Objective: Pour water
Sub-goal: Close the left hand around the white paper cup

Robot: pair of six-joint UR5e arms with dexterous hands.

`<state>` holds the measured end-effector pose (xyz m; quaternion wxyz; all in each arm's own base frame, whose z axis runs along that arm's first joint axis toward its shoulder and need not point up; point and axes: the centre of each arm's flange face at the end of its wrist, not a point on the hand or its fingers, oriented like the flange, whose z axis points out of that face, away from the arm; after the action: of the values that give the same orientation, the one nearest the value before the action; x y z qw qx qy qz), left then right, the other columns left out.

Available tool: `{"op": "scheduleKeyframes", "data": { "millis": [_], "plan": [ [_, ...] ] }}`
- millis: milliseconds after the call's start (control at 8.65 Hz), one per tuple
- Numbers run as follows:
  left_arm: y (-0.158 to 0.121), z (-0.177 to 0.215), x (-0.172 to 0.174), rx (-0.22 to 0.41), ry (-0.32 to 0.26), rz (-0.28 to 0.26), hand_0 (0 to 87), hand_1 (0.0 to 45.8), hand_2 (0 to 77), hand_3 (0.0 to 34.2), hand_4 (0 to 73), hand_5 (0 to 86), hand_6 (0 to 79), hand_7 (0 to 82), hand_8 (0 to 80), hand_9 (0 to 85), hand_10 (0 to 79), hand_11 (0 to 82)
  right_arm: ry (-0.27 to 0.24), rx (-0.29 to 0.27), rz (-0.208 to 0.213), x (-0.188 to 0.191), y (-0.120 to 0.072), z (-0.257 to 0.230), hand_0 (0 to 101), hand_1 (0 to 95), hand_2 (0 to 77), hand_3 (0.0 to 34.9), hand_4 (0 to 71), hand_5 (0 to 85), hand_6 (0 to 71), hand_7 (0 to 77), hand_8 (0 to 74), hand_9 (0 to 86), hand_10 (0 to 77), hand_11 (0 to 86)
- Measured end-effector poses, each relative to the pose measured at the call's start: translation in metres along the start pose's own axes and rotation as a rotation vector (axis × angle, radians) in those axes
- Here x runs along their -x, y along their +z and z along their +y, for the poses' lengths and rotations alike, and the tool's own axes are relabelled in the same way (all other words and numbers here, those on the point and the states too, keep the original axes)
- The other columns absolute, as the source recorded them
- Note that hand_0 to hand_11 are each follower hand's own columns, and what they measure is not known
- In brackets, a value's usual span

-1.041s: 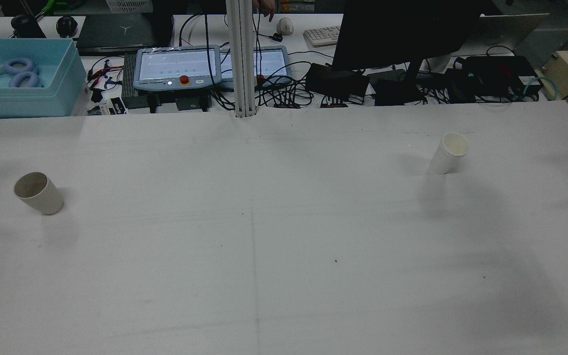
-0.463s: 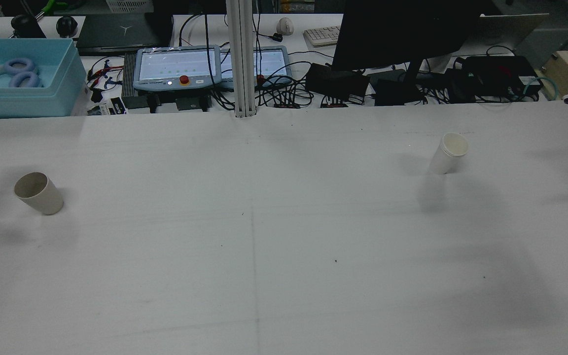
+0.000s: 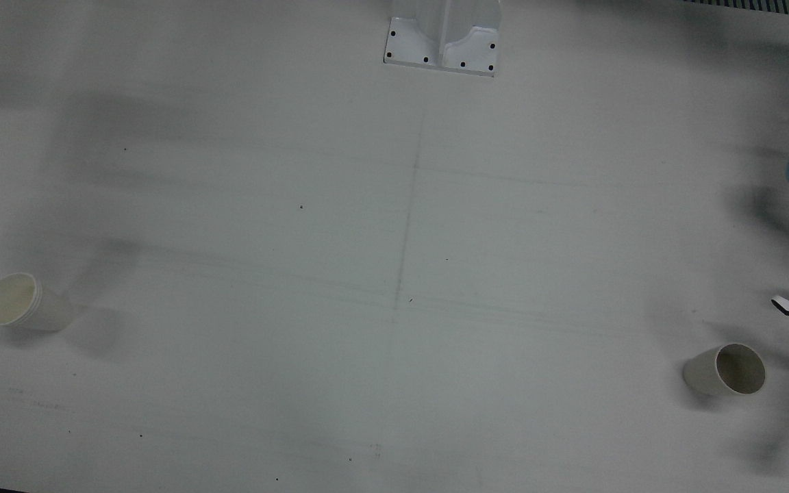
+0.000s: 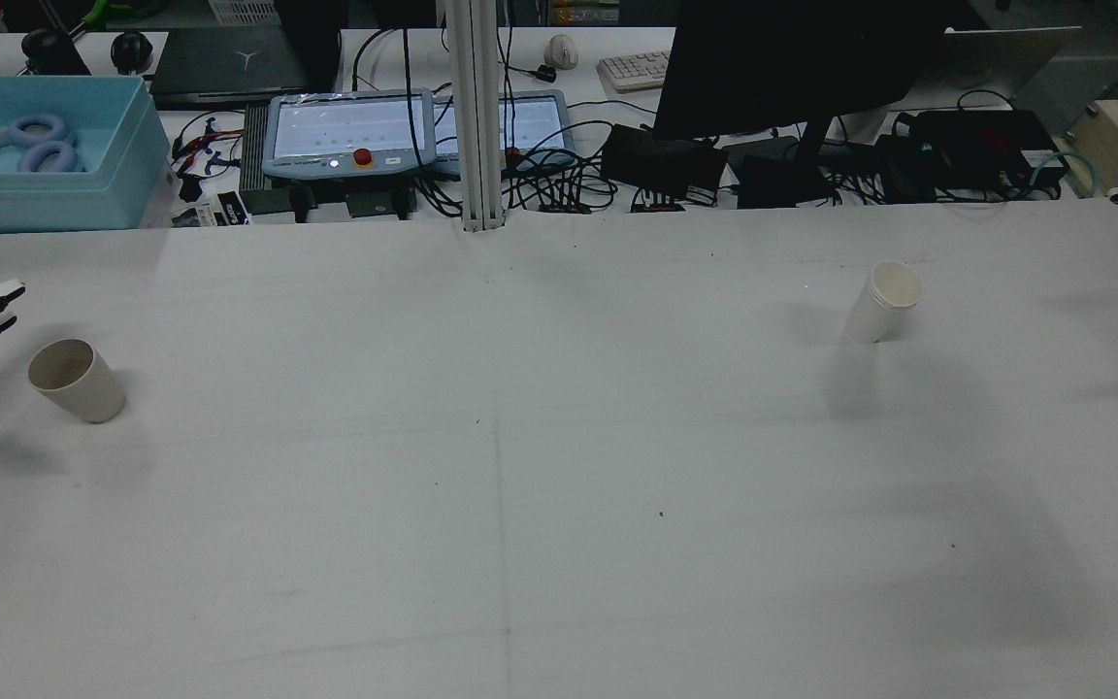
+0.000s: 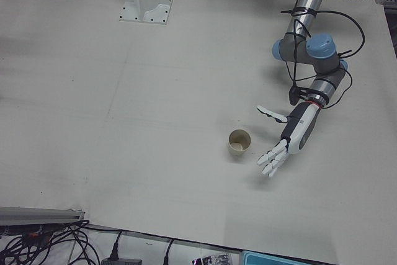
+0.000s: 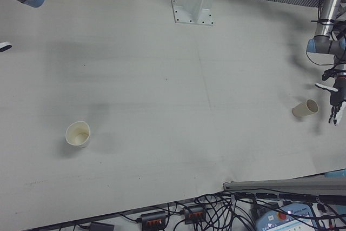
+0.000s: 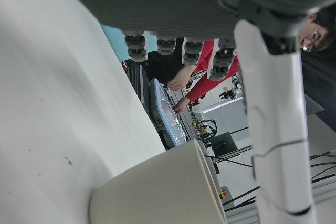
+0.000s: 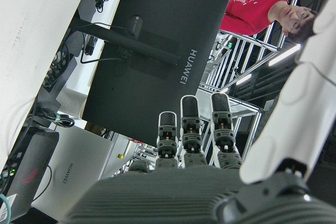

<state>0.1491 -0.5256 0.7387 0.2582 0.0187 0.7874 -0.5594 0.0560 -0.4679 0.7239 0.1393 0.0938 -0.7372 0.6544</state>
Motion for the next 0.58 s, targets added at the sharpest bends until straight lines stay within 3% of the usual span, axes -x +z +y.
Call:
{"op": "scheduleKeyframes", "data": {
  "millis": [578],
  "plan": [
    [0.015, 0.015, 0.032, 0.004, 0.009, -0.012, 65.3, 13.1, 0.5, 4.8, 21.3, 5.4, 3.8, 10.4, 5.4, 2.7, 4.9, 9.8, -0.002, -0.001, -0.003, 0.002, 0.000, -0.001, 50, 8.2, 0.0, 0.0, 26.7, 19.6, 24.0, 27.8, 17.5, 19.1, 0.0, 0.5]
  ]
}}
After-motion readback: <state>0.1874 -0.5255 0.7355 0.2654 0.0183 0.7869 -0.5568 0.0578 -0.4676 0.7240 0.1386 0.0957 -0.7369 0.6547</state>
